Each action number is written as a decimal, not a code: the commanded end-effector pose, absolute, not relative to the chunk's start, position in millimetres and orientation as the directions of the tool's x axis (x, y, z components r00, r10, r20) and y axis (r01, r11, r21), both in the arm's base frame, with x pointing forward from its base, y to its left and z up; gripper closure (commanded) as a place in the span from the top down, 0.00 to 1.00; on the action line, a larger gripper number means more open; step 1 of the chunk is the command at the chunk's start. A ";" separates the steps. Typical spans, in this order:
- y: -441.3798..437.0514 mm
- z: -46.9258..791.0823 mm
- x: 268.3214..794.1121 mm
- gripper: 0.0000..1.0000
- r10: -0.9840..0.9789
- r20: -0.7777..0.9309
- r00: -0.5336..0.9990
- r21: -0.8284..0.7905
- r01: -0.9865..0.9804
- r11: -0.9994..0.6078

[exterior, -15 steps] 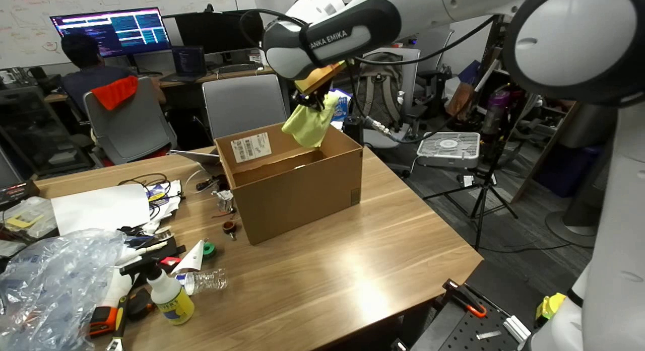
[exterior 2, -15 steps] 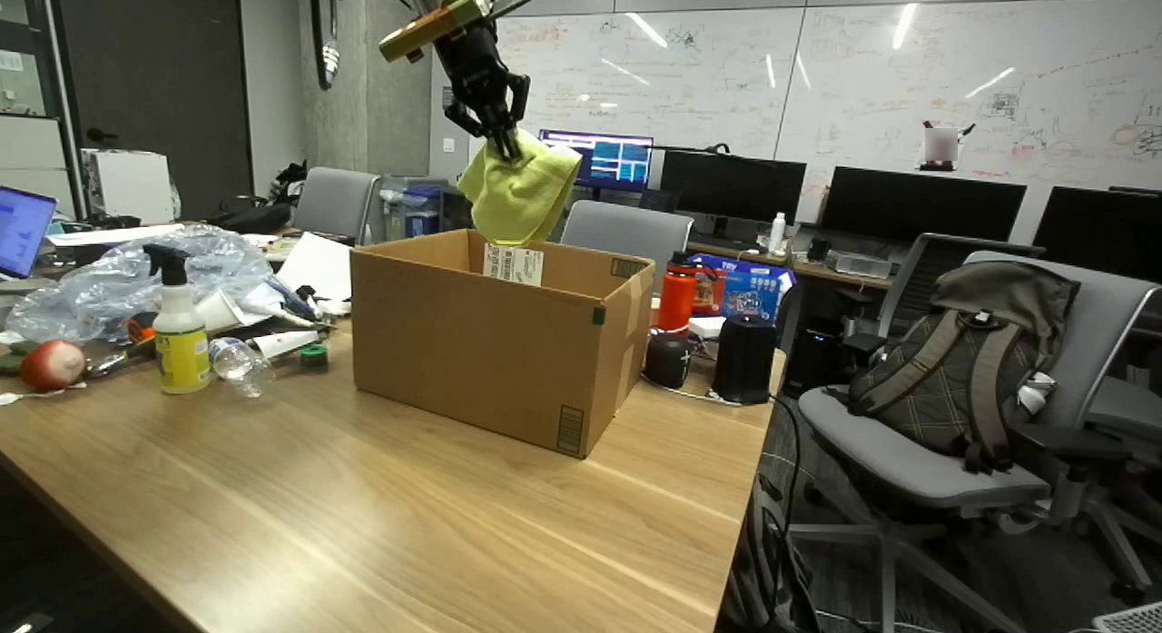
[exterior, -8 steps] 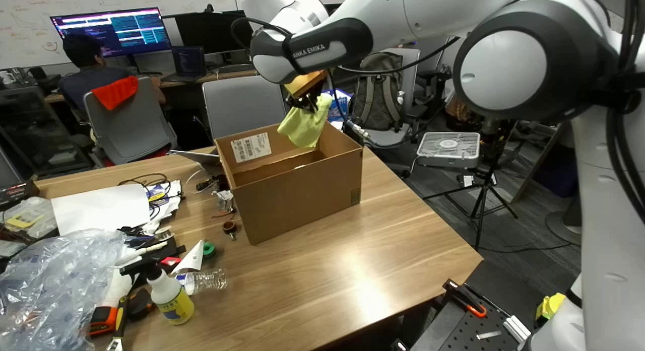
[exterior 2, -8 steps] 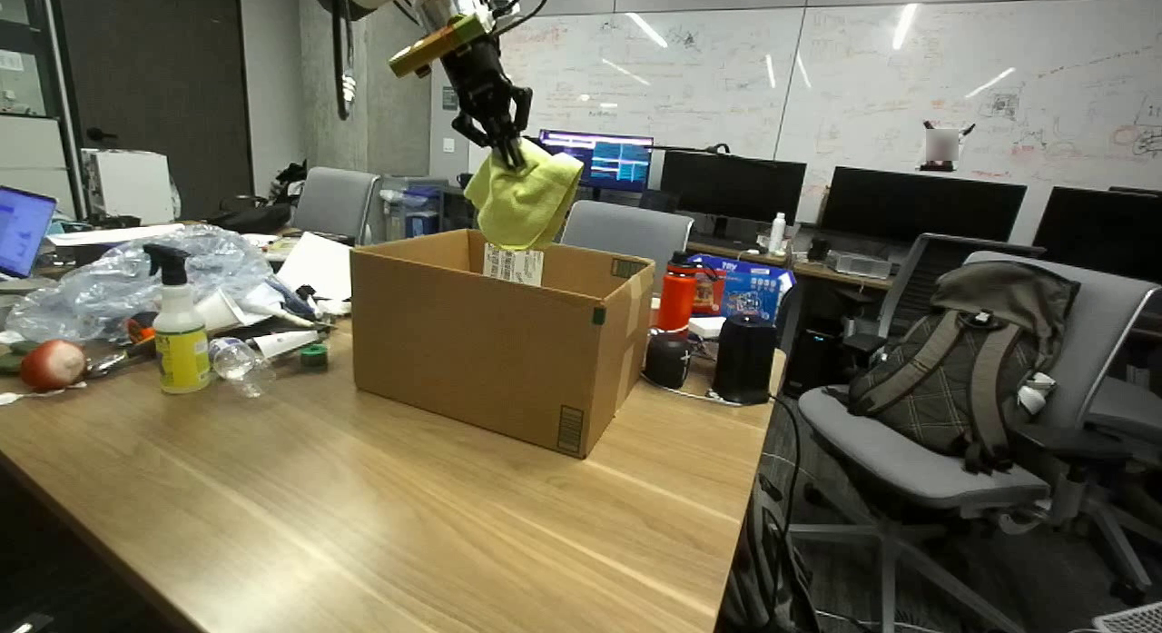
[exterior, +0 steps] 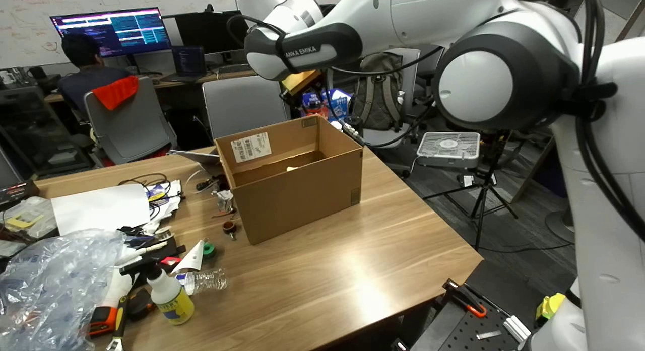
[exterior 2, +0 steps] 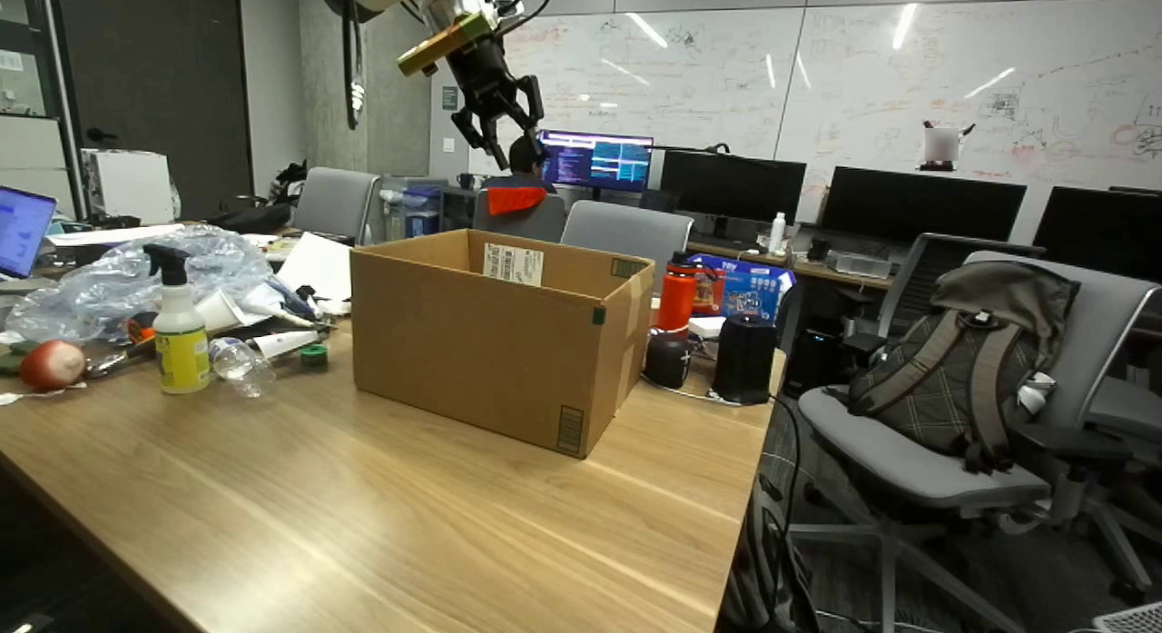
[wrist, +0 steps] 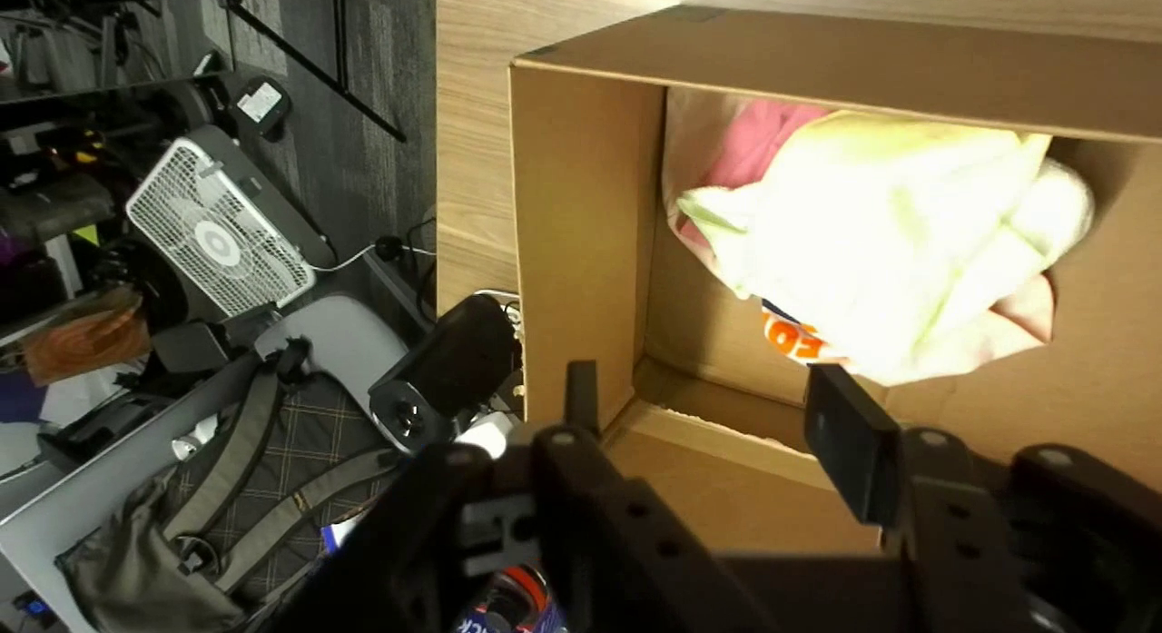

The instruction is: Put all the towels into the box.

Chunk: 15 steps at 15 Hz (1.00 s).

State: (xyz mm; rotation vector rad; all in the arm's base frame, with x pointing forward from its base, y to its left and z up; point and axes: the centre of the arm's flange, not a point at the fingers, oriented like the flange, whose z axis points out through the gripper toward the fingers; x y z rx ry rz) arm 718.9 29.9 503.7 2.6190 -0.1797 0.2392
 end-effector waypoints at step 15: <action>29.3 586.1 569.8 1.00 -0.238 -0.120 0.964 0.427 -0.166 -0.889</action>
